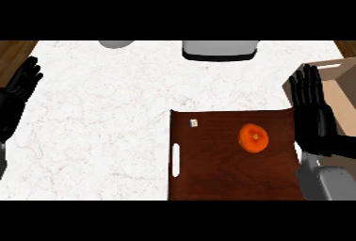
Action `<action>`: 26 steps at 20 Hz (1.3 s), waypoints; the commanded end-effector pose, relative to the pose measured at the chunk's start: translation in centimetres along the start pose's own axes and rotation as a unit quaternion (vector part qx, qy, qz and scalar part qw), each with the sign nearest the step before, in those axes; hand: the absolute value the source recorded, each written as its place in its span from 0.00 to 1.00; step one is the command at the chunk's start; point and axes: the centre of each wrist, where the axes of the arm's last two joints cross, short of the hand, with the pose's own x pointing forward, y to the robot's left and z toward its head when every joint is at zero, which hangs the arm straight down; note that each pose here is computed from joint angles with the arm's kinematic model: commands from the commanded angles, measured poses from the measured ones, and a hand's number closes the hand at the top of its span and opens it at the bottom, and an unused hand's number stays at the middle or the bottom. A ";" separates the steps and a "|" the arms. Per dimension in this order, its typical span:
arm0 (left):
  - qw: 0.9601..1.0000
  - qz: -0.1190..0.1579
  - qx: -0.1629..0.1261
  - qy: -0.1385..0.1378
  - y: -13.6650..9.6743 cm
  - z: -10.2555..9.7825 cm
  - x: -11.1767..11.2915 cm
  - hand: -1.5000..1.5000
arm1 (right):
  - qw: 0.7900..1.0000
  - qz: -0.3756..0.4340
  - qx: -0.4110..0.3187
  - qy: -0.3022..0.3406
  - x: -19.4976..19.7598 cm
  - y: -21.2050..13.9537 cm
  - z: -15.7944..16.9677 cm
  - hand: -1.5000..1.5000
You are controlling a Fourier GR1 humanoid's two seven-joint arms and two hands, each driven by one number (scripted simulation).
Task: Pick the squash from the tray and place it in the cardboard box
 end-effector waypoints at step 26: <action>0.975 0.209 0.032 0.062 -9.5 4.5 -0.3 0.50 | 0.851 0.424 -0.020 0.308 8.1 -10.8 11.6 0.00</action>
